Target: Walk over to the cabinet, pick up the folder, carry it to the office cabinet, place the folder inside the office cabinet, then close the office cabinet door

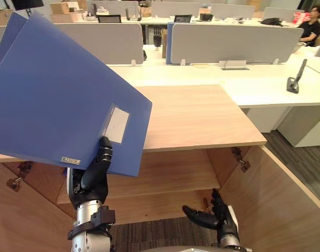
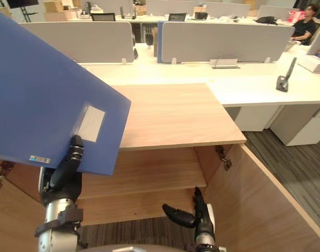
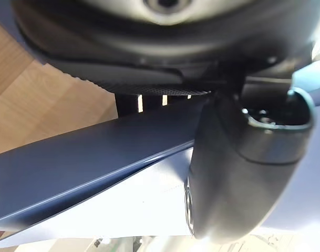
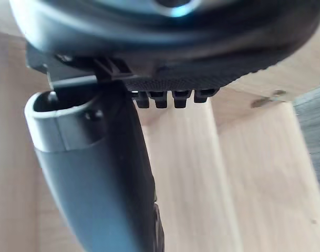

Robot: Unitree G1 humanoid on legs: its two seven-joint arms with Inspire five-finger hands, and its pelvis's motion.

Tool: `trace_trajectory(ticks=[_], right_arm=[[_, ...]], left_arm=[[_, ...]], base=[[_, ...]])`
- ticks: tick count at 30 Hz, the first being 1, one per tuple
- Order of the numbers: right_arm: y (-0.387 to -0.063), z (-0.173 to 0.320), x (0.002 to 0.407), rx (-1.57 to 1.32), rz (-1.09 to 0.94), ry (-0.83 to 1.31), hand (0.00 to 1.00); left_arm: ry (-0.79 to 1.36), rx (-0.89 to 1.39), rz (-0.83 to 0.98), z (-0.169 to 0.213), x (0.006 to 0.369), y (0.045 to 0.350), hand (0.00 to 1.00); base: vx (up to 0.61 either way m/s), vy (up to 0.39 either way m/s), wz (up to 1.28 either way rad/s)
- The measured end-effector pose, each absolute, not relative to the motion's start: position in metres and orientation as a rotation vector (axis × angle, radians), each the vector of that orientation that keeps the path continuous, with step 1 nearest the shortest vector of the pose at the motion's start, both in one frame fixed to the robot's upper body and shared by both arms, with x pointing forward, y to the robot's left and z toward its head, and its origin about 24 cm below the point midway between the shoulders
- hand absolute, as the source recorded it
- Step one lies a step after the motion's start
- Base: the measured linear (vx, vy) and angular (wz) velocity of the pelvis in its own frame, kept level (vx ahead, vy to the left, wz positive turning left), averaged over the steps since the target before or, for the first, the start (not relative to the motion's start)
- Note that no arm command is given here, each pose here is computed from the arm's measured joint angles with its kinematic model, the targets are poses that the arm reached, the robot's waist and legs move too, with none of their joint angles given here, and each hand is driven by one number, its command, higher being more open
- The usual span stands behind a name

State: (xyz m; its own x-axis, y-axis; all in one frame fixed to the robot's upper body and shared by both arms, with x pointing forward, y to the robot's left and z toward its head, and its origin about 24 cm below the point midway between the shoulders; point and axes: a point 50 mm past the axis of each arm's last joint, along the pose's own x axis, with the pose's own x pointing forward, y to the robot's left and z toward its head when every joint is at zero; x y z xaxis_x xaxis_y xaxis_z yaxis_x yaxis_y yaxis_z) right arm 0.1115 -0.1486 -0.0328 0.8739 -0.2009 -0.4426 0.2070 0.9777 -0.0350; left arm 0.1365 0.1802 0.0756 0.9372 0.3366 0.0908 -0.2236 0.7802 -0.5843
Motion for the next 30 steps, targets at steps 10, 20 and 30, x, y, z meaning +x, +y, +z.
trace_trajectory(ticks=[10, 20, 30], right_arm=[[-0.166, 0.047, 0.138, -0.159, -0.362, 0.050, 1.00], [-0.164, 0.057, 0.177, 0.060, -0.226, -0.071, 1.00], [-0.192, 0.057, 0.223, 0.253, -0.062, -0.033, 1.00]], left_arm=[[-0.186, -0.576, 0.286, 0.076, 0.137, 0.179, 0.00], [-0.243, -0.471, 0.193, 0.085, 0.158, 0.182, 0.00], [-0.310, -0.227, -0.036, 0.104, 0.183, 0.194, 0.00]], base=[[-0.01, 0.025, -0.16], [-0.06, 0.018, -0.09], [-0.11, 0.015, 0.01]])
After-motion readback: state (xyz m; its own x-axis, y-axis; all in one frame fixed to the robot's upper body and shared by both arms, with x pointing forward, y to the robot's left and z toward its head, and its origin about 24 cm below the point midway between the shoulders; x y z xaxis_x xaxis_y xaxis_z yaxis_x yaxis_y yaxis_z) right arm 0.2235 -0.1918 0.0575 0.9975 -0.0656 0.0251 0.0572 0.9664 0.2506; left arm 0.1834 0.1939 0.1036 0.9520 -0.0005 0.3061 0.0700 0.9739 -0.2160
